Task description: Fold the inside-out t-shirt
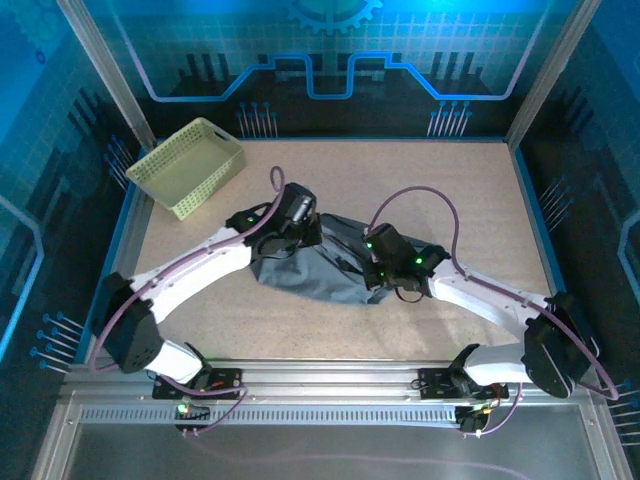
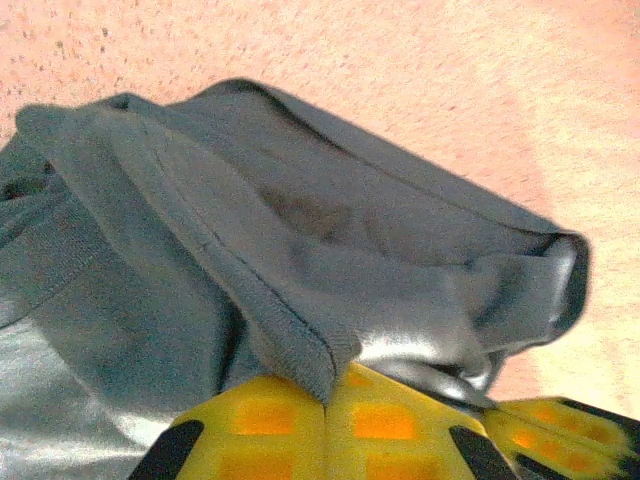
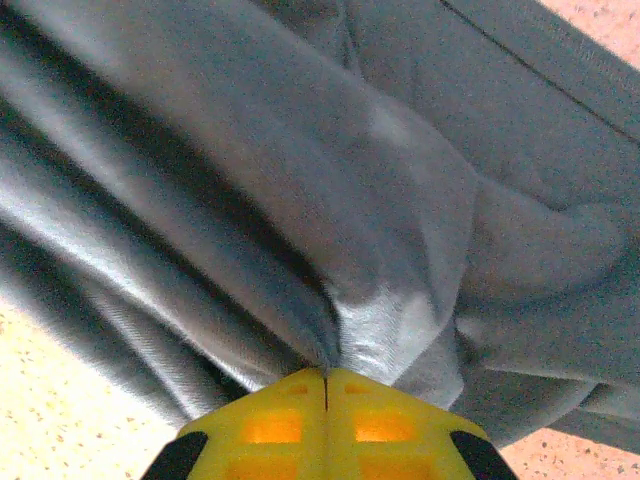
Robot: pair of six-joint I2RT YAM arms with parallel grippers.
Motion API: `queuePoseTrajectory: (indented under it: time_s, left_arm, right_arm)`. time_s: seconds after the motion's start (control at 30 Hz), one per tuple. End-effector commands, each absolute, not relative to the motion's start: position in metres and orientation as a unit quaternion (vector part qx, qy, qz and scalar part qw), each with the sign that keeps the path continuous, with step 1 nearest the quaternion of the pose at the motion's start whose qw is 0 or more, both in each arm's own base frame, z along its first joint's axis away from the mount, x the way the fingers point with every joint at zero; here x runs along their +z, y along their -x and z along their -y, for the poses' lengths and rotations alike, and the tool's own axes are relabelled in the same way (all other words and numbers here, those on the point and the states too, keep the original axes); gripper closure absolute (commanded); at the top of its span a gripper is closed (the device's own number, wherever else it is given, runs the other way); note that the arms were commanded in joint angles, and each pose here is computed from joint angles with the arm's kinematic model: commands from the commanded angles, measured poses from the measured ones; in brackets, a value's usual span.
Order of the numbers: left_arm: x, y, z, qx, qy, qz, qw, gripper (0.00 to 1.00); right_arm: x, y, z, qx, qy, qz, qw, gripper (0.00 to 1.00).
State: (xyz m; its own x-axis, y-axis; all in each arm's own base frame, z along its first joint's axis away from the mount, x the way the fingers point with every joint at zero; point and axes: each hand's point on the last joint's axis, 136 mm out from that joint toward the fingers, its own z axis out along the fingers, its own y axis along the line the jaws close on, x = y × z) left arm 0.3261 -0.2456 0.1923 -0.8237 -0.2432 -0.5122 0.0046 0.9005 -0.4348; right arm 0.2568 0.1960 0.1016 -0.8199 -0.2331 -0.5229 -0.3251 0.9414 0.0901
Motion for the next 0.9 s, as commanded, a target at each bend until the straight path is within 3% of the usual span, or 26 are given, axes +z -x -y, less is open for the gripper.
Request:
queuePoseTrajectory:
  time_s: [0.0,0.23,0.37,0.53,0.63,0.67,0.8,0.87]
  left_arm:
    - [0.212,-0.322,0.23,-0.228,0.087,-0.915,0.321,1.0]
    - [0.206,-0.336,0.202,-0.208,0.113,-0.918,0.318,1.0]
    - [0.185,-0.351,0.204,-0.169,0.089,-0.941,0.279,0.99]
    - [0.141,-0.372,0.234,-0.134,0.04,-0.971,0.196,0.93]
    - [0.129,-0.382,0.247,-0.124,0.025,-0.974,0.188,0.91]
    - [0.129,-0.384,0.25,-0.125,0.023,-0.974,0.188,0.9]
    - [0.137,-0.391,0.26,-0.142,0.018,-0.97,0.198,0.85]
    - [0.142,-0.392,0.26,-0.145,0.017,-0.968,0.204,0.77]
  right_arm:
    - [0.108,-0.257,-0.197,0.099,0.152,-0.943,0.279,1.0]
    - [0.152,-0.241,-0.224,0.218,0.202,-0.895,0.332,1.0]
    - [0.167,-0.238,-0.225,0.245,0.198,-0.881,0.353,1.0]
    - [0.113,-0.266,-0.194,0.166,0.087,-0.941,0.283,1.0]
    - [0.087,-0.271,-0.185,0.113,0.06,-0.962,0.24,1.0]
    - [0.083,-0.272,-0.184,0.103,0.06,-0.965,0.232,0.96]
    - [0.096,-0.28,-0.186,0.086,0.092,-0.957,0.261,0.49]
    - [0.109,-0.284,-0.199,0.116,0.122,-0.944,0.284,0.37]
